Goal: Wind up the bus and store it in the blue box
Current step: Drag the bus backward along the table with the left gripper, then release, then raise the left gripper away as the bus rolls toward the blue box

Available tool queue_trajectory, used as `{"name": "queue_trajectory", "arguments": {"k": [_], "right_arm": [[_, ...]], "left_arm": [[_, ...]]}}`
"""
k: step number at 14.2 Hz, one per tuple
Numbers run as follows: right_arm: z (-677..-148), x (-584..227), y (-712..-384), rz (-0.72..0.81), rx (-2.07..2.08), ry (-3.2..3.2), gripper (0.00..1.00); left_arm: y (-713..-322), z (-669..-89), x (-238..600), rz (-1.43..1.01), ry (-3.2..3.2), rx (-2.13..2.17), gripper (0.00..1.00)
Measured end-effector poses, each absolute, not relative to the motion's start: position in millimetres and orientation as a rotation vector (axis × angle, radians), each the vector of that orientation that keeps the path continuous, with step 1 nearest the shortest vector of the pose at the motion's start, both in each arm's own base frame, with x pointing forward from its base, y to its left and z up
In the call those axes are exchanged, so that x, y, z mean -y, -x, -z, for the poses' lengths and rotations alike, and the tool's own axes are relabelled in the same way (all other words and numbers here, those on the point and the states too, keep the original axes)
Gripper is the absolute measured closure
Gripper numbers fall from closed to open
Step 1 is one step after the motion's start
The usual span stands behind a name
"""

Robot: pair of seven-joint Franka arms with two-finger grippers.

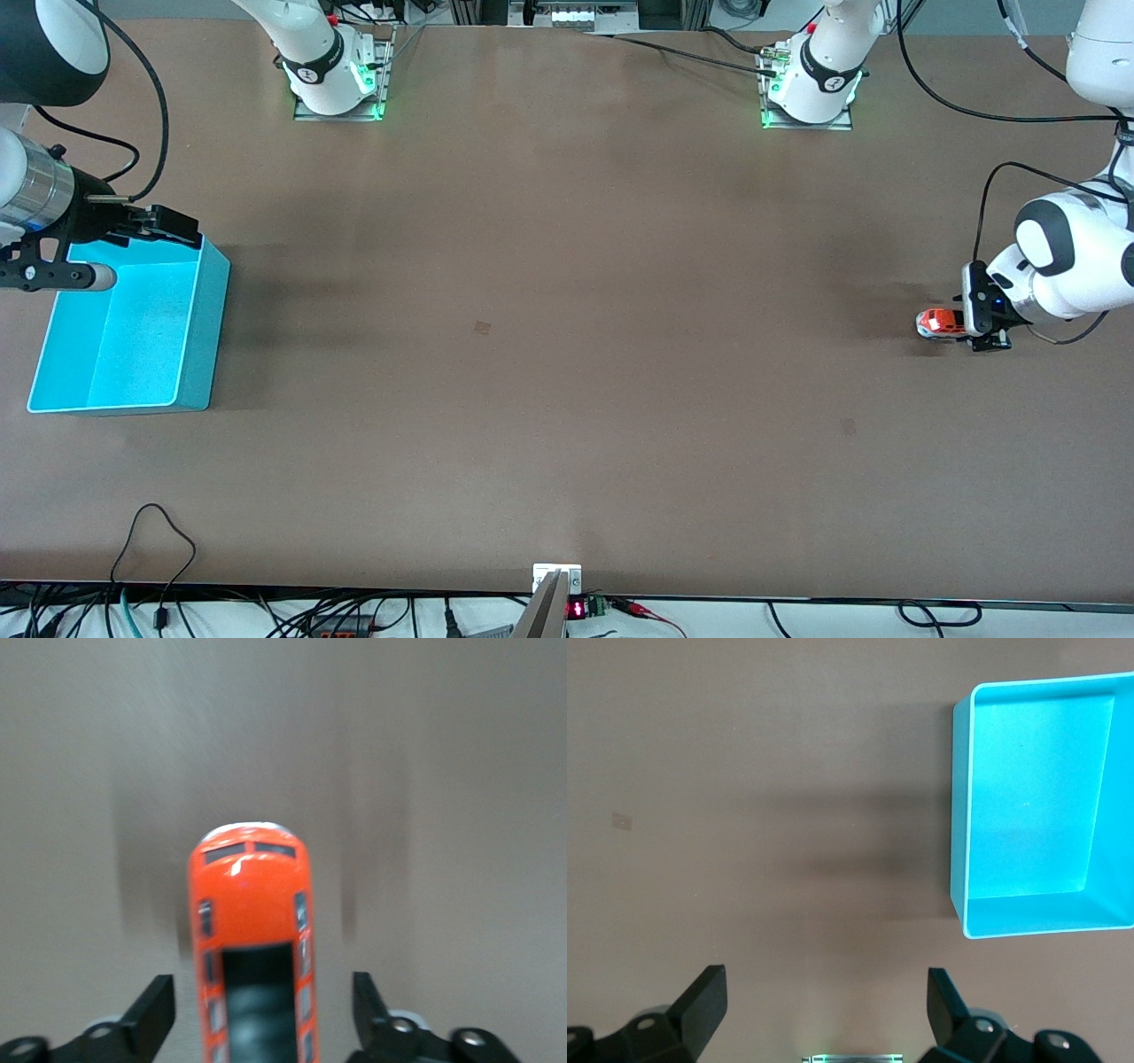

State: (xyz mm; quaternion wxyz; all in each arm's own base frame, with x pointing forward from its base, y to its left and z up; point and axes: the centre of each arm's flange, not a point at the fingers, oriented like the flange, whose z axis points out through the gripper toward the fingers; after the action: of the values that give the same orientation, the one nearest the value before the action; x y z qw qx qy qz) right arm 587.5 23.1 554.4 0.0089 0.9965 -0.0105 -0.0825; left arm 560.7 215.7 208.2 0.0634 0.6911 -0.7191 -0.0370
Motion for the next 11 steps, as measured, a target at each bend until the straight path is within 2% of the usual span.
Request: {"name": "queue_trajectory", "arguments": {"k": [1,4,8,11], "right_arm": [[-554,-23,-587,0.258,0.033,-3.113,0.0],[-554,-23,-587,0.258,0.033,-3.113,0.0],[-554,-23,-587,0.258,0.033,-3.113,0.0],[-555,-23,-587,0.258,0.033,-3.113,0.0]], "left_arm": [[-573,-225,-211,0.124,-2.075,2.171,0.0],[-600,-284,-191,0.137,-2.07,2.184,0.0],[-604,-340,-136,0.188,-2.098,2.134,0.0],[-606,-359,-95,0.217,-2.171,2.07,0.0]]}}
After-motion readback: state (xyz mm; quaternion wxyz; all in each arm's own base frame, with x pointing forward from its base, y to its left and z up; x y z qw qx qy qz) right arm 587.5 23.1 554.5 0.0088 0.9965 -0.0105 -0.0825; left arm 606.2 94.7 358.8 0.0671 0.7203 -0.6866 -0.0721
